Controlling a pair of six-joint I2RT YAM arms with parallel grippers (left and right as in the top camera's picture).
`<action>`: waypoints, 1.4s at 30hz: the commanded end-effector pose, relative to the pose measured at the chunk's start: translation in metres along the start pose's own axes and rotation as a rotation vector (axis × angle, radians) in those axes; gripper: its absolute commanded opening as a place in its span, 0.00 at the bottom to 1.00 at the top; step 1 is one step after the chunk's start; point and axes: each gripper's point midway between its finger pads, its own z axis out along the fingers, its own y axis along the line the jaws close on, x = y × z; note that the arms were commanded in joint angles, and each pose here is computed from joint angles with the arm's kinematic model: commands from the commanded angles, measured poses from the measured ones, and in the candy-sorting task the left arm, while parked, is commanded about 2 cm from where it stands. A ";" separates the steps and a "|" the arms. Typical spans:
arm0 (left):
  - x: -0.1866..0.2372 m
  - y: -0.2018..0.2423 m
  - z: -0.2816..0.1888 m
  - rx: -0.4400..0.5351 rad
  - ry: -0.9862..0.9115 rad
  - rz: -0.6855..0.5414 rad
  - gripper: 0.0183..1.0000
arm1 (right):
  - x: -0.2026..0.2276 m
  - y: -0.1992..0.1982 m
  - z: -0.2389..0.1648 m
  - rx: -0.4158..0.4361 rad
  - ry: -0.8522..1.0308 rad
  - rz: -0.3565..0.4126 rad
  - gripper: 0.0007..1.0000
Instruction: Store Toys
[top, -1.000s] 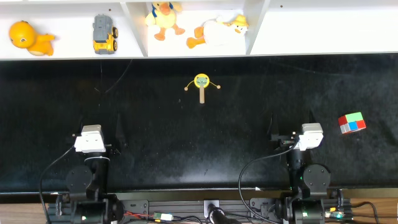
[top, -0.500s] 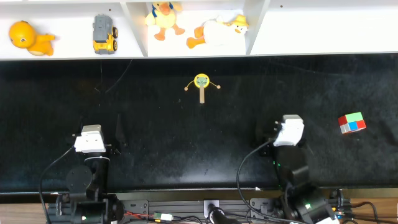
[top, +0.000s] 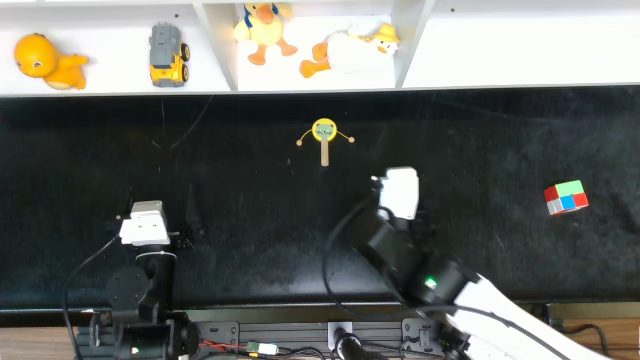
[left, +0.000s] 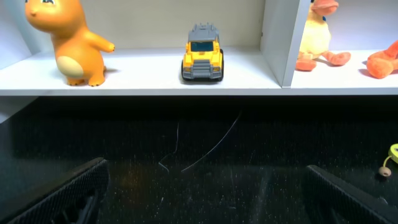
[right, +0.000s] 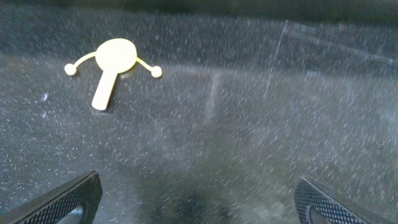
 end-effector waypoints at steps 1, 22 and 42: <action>0.000 0.001 0.000 -0.006 -0.007 0.020 1.00 | -0.026 0.042 0.002 -0.057 0.026 0.082 1.00; 0.000 0.001 0.000 -0.006 -0.007 0.020 1.00 | -0.045 0.098 0.099 -0.019 0.324 0.216 0.99; 0.000 0.001 0.000 -0.006 -0.007 0.020 1.00 | -0.009 0.104 0.115 -0.050 0.501 0.082 1.00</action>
